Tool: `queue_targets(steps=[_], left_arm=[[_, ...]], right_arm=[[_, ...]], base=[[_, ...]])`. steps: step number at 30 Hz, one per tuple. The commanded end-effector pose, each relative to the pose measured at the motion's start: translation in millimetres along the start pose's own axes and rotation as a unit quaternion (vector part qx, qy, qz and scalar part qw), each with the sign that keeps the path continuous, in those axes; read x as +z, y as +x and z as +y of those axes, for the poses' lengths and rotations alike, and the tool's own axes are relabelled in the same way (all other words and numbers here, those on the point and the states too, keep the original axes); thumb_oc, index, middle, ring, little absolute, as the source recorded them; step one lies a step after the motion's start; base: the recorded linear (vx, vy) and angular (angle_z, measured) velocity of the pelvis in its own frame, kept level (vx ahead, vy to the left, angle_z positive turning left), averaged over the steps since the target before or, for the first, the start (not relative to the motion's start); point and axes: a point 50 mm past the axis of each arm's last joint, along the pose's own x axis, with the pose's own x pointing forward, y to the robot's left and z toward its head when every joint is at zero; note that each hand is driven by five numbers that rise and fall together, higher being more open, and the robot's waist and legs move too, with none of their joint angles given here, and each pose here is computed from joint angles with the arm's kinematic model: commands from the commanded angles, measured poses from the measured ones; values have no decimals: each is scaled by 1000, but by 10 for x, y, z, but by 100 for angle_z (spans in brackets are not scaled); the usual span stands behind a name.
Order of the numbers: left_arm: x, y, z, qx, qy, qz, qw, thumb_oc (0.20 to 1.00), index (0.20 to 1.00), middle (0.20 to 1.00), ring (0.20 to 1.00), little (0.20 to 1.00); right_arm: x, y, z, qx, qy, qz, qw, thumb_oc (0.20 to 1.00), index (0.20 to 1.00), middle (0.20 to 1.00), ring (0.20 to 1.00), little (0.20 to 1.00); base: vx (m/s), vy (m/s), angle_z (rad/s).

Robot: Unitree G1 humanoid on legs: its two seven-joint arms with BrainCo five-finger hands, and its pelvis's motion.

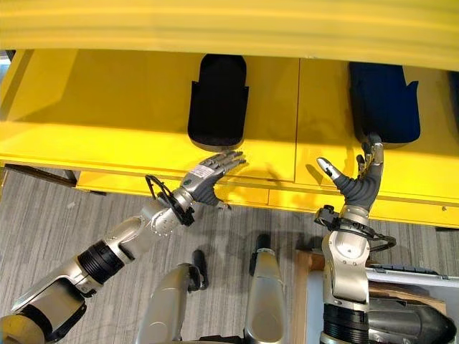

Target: Move parts from the plastic box to the shelf.

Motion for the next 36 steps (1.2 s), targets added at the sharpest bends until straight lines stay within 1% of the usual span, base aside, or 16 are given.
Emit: queue_targets(steps=[1,5,12,22,31,32,34,36], left_arm=[[185,130,230,40,12,-53,998,1000,1000,1000,1000,1000],[157,126,136,24,5,-43,999,1000,1000,1000,1000,1000],[76,91,81,17,2,-22,1000,1000,1000,1000,1000,1000],[-27,69,157,35,-3,0,999,1000,1000,1000,1000,1000],[-234,35,230,60,-6,49,997,1000,1000,1000,1000,1000],[-262,37,190,54,-6,56,997,1000,1000,1000,1000,1000],[-281,46,262,67,-4,58,996,1000,1000,1000,1000,1000],[-345,37,264,69,-4,74,995,1000,1000,1000,1000,1000]], right_arm=[[391,5,-86,-14,0,-105,994,1000,1000,1000,1000,1000],[393,11,-74,-13,1,-105,994,1000,1000,1000,1000,1000],[393,15,-81,-16,-1,-105,994,1000,1000,1000,1000,1000],[400,43,-73,-14,-3,-107,994,1000,1000,1000,1000,1000],[376,62,-93,-15,-6,-101,995,1000,1000,1000,1000,1000],[374,65,-83,-14,-4,-100,995,1000,1000,1000,1000,1000],[372,73,-96,-14,-6,-100,995,1000,1000,1000,1000,1000],[361,77,-90,-10,-6,-96,995,1000,1000,1000,1000,1000]], base=[[0,0,0],[0,0,0],[0,0,0],[0,0,0],[0,0,0],[0,0,0],[0,0,0],[0,0,0]])
